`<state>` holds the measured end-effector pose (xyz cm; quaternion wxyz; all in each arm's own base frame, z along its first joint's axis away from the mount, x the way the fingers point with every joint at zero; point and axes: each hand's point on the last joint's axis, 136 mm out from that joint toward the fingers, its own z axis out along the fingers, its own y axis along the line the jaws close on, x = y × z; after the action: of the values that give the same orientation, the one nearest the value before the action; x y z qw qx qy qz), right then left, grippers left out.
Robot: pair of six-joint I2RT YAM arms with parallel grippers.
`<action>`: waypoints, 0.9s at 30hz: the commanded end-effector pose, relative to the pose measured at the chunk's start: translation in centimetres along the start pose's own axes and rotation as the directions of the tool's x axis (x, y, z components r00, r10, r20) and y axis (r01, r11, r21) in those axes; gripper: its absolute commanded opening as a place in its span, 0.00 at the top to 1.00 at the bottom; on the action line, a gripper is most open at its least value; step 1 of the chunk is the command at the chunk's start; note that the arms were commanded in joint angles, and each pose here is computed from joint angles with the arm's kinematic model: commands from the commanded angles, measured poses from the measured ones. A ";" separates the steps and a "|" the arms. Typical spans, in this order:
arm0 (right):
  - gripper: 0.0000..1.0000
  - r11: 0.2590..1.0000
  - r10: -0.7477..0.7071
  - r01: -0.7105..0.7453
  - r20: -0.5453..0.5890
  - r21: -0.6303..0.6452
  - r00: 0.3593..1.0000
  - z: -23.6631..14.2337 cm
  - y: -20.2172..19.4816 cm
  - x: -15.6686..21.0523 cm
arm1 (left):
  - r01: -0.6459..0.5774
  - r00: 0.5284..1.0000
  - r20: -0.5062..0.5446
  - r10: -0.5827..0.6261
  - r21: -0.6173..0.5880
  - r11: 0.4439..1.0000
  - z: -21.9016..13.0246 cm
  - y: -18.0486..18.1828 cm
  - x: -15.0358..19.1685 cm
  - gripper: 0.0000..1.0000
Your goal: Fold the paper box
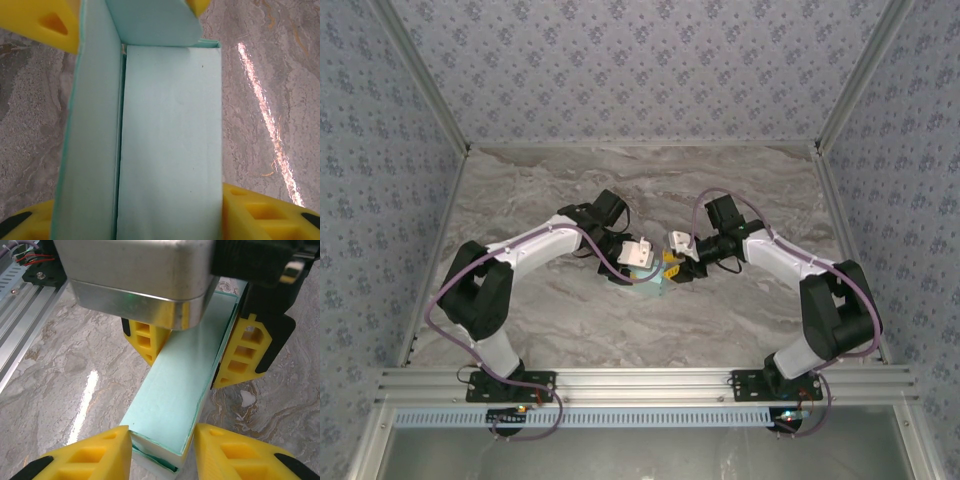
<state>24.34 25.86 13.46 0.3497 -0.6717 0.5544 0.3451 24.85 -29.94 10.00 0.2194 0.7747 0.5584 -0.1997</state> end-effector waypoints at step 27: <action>0.53 0.972 -0.101 0.128 -0.140 0.198 0.985 0.0 1.2 2.0 | 0.069 0.997 -0.016 -0.070 -0.080 0.994 1.4 0.5 1.4 0.57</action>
<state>24.02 24.65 11.71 0.3910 -0.6965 0.5602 0.2195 25.07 -30.18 9.98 0.2464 0.7594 0.5712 -0.1909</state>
